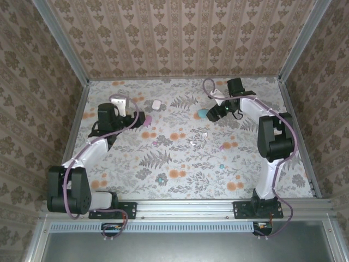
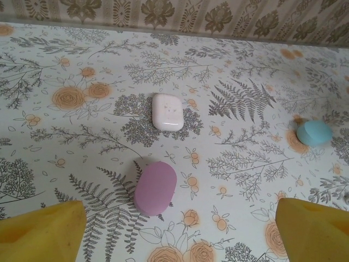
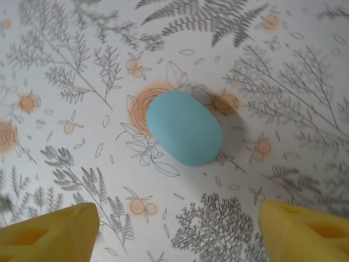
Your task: Insert the wireless bluetooth earbuds into the charging case
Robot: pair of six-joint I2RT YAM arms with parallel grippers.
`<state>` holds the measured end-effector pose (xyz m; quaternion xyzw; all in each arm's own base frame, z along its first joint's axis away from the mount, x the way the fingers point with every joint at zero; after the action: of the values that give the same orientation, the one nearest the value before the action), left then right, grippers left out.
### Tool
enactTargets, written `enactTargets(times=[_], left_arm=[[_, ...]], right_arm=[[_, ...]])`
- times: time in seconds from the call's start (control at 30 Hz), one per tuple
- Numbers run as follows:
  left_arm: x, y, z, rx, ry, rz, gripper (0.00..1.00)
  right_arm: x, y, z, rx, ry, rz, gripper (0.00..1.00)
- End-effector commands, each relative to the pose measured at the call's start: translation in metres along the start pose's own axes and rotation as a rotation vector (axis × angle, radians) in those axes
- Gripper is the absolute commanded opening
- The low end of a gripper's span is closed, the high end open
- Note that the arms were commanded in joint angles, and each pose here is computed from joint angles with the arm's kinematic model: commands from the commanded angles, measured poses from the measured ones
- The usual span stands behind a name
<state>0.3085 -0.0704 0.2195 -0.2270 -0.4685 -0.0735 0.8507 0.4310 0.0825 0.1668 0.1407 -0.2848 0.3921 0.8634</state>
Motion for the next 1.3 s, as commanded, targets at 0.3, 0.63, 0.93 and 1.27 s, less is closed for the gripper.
enactTargets(times=[0.3,0.63,0.93,1.27], left_arm=[[-0.006,-0.006,0.012,-0.036,0.018,-0.106,0.93],[-0.005,-0.004,0.006,-0.040,0.031,-0.113,0.93],[-0.006,-0.003,0.003,-0.039,0.046,-0.106,0.93],[-0.006,-0.003,0.000,-0.050,0.054,-0.092,0.93]], right_arm=[[0.016,-0.013,-0.042,0.138,0.112,0.411,0.80],[0.025,-0.011,-0.068,0.192,0.165,0.453,0.80],[0.022,-0.006,-0.084,0.209,0.204,0.468,0.70],[0.011,0.004,-0.069,0.209,0.244,0.473,0.54]])
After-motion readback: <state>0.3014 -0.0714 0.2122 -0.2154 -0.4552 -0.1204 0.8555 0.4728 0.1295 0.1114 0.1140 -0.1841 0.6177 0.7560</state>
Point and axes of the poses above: each hand's point on the last joint's axis, 136 mm out from that joint toward the fingers, its own z axis back along the fingers, its own y axis along the line the jaws close on, x = y × z, the point moved 10 cm from there along z, back along the fingers, and after that the axes turned 2 degrees about z, right-handed, at the moved point
